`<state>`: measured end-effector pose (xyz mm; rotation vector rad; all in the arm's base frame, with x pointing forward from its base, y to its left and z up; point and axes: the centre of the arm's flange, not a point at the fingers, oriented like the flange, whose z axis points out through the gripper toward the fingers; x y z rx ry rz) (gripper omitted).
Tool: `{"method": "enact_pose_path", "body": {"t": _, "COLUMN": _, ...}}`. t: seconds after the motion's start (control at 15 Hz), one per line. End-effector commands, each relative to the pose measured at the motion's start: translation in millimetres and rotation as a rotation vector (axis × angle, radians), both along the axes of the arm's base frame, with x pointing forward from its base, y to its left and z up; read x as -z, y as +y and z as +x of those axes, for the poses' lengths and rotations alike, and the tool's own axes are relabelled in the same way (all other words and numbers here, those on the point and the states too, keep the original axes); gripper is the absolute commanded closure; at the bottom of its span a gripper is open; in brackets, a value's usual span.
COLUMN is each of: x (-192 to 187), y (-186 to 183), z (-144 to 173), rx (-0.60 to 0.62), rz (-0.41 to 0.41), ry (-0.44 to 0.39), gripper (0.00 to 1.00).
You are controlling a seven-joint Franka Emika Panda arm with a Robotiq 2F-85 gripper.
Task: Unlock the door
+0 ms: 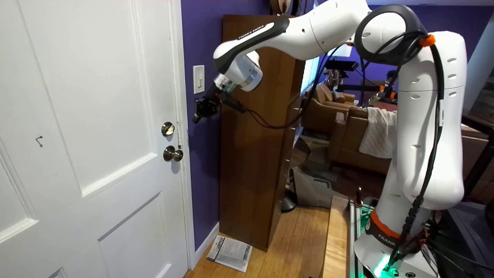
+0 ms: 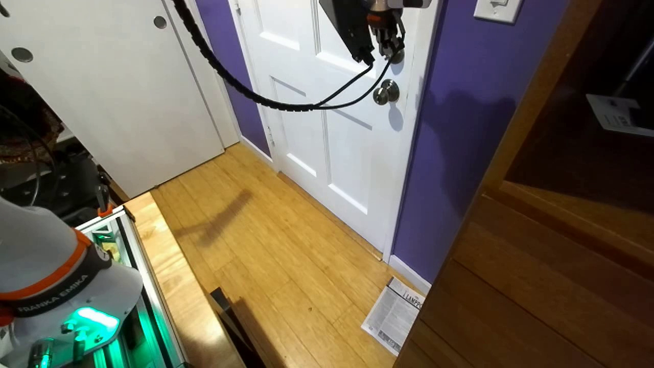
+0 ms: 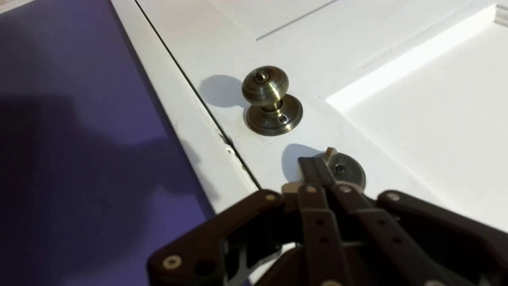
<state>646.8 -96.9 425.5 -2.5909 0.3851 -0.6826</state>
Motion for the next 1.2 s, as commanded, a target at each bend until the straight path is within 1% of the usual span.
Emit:
{"method": "enact_pose_path", "body": {"t": 0.0, "x": 4, "y": -1, "z": 5, "rx": 0.005, "rz": 0.012, "ry": -0.015, "gripper": 0.99}}
{"method": "enact_pose_path", "body": {"t": 0.27, "x": 6, "y": -4, "z": 11, "rx": 0.011, "rz": 0.022, "ry": -0.028, "gripper": 1.0}}
{"method": "enact_pose_path", "body": {"t": 0.33, "x": 11, "y": -5, "z": 18, "rx": 0.013, "rz": 0.025, "ry": -0.021, "gripper": 1.0}}
{"method": "enact_pose_path", "body": {"t": 0.67, "x": 31, "y": -3, "z": 33, "rx": -0.001, "rz": 0.04, "ry": 0.006, "gripper": 1.0}}
{"method": "enact_pose_path", "body": {"t": 0.73, "x": 35, "y": -2, "z": 35, "rx": -0.001, "rz": 0.041, "ry": -0.008, "gripper": 1.0}}
{"method": "enact_pose_path", "body": {"t": 1.0, "x": 42, "y": -2, "z": 45, "rx": -0.023, "rz": 0.064, "ry": -0.015, "gripper": 1.0}}
{"method": "enact_pose_path", "body": {"t": 1.13, "x": 45, "y": -3, "z": 51, "rx": -0.029, "rz": 0.062, "ry": -0.029, "gripper": 1.0}}
